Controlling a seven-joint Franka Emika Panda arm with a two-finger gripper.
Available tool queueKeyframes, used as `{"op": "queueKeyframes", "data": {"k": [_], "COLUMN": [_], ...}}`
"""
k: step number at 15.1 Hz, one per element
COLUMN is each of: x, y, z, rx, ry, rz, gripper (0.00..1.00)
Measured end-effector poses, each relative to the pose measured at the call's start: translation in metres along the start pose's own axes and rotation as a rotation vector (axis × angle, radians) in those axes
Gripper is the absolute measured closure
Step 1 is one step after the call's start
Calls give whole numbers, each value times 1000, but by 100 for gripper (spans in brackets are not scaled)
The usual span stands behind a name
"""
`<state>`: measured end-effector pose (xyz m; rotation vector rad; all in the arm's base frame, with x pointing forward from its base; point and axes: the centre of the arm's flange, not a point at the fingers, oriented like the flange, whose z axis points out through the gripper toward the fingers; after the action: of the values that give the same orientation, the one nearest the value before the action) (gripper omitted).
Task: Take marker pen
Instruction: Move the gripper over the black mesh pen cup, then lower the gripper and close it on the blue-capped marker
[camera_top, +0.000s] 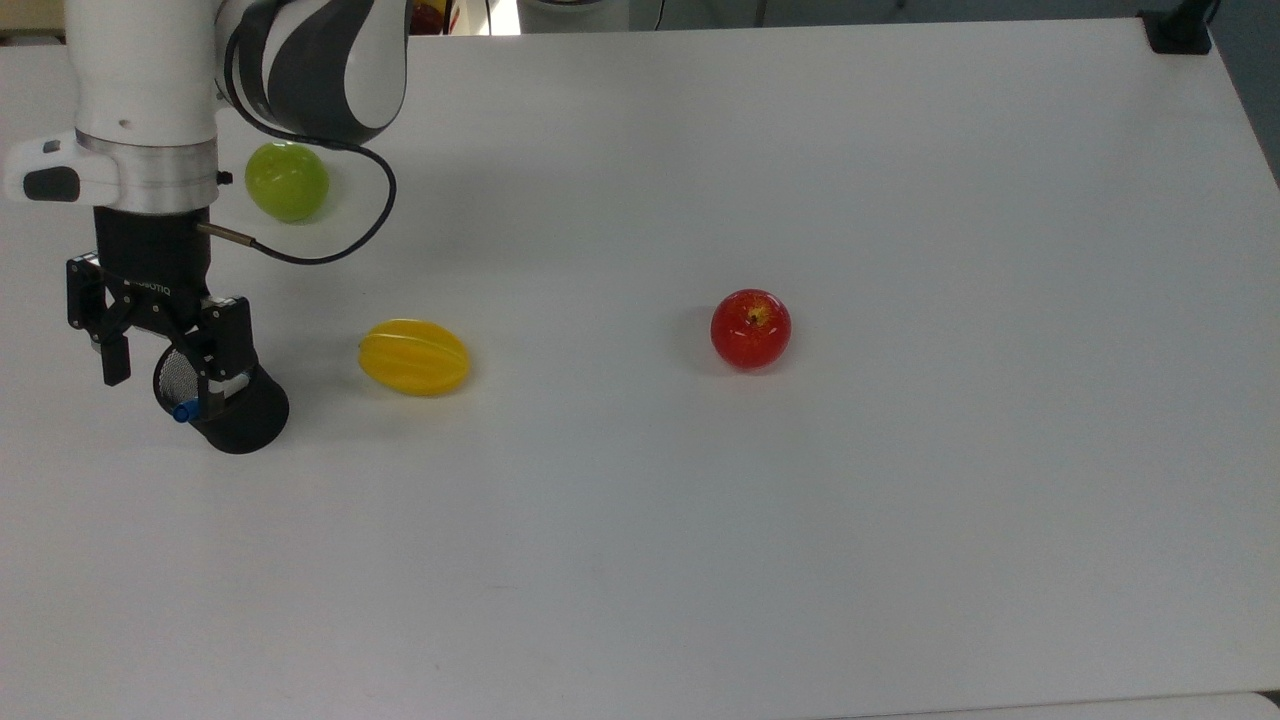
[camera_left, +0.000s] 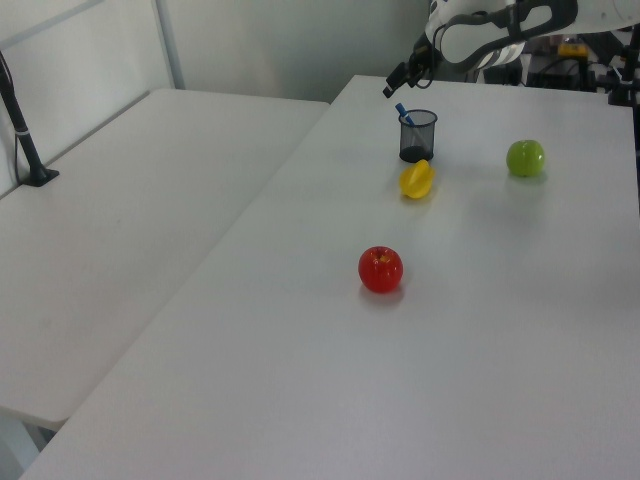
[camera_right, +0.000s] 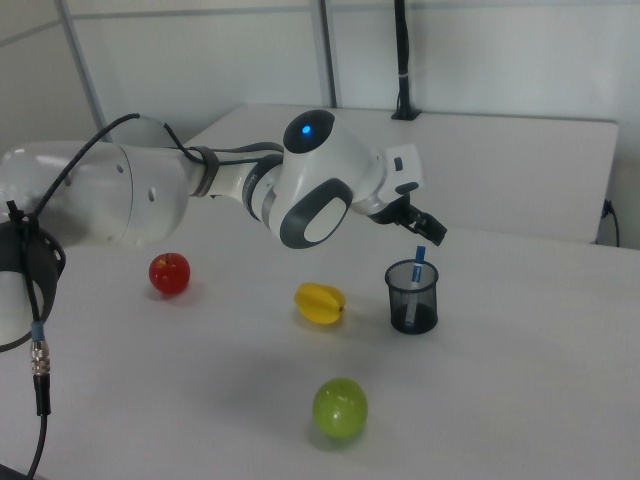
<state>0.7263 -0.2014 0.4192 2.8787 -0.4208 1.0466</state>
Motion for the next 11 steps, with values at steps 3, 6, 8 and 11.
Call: {"op": "queueKeyframes", "data": {"k": [3, 6, 8, 11], "x": [-6, -10, -14, -17], "y": [0, -1, -4, -7], "z": [9, 15, 21, 25], "rx": [-8, -10, -14, -20], "ry": [-15, -25, -34, -43], "rz": [-12, -19, -35, -56], "gripper": [8, 19, 34, 44]}}
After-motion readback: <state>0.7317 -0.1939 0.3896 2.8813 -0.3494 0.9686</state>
